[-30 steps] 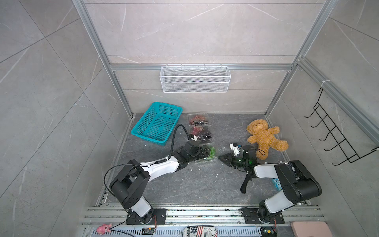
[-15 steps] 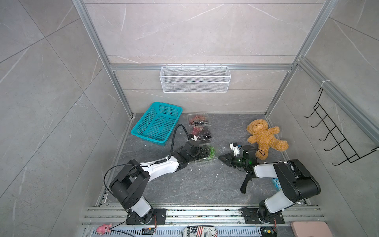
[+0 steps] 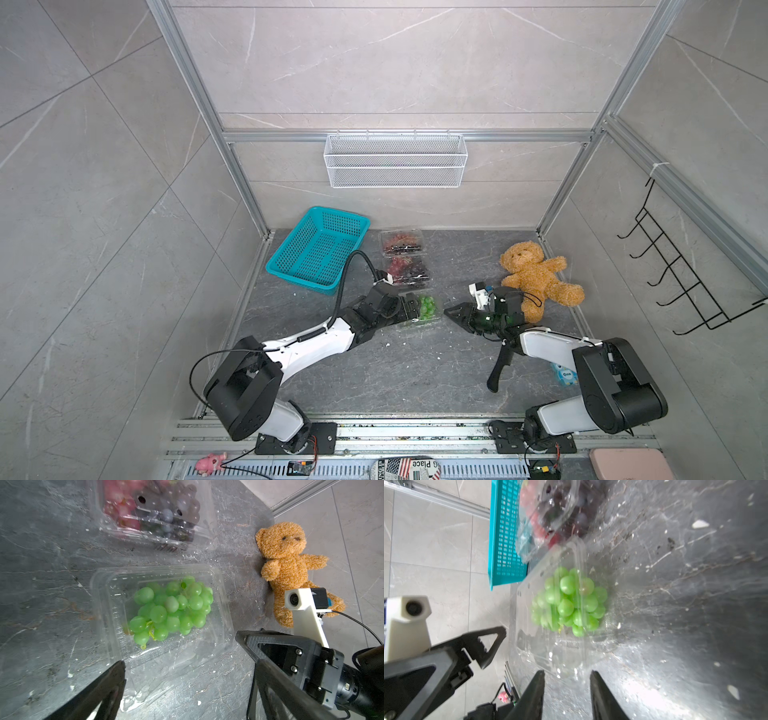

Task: Pack grapes into containers
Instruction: Close the packing box at the center of the board.

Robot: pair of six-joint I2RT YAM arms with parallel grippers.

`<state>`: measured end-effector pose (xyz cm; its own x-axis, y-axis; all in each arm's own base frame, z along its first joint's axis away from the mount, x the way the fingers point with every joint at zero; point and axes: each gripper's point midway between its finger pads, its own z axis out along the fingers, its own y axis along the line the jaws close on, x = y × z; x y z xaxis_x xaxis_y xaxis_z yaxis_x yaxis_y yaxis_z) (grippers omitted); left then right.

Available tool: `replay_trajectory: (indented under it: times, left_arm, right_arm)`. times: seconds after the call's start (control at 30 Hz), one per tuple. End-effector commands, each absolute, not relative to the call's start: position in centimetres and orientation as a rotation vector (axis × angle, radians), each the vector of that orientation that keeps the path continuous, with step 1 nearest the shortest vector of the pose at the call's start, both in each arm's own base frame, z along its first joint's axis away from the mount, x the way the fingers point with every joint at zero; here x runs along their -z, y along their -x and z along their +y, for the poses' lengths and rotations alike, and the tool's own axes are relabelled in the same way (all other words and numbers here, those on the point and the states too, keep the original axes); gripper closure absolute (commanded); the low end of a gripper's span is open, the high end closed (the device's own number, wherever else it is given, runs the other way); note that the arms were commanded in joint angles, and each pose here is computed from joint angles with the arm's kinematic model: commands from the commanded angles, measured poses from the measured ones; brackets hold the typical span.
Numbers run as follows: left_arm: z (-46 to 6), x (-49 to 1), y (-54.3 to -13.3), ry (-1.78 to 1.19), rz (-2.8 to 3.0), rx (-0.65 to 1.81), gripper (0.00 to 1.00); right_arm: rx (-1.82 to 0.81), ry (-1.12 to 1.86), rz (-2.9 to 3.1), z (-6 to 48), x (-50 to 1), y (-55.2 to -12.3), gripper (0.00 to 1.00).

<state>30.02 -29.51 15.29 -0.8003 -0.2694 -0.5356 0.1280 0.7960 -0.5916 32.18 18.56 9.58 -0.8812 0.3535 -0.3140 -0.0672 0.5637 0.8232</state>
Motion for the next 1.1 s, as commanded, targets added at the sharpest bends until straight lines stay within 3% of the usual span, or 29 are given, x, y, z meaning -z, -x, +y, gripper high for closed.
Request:
replay_trajectory:
  times: [0.0, 0.27, 0.33, 0.63, 1.07]
  left_arm:
    - [-27.3, -17.6, -29.7, 0.095, 2.31, 0.753, 0.01]
    - [-22.0, -16.6, -27.5, 0.271, 2.253, 0.706, 0.01]
    - [-21.3, -15.9, -27.3, 0.316, 2.234, 0.728, 0.01]
    - [-20.8, -11.1, -27.0, 0.452, 2.268, 0.835, 0.01]
    - [-25.9, -13.0, -31.8, 0.337, 2.257, 0.908, 0.01]
  right_arm:
    - [-1.165, -0.238, 2.4, 17.7, -10.0, -32.5, 0.47]
    - [-0.89, -0.205, 2.459, 15.6, -11.8, -34.7, 0.1]
    - [-0.841, -0.202, 2.47, 15.4, -11.9, -35.3, 0.07]
    - [-0.799, -0.115, 2.52, 17.5, -10.2, -35.5, 0.11]
    - [-0.962, -0.029, 2.526, 21.6, -8.6, -35.1, 0.16]
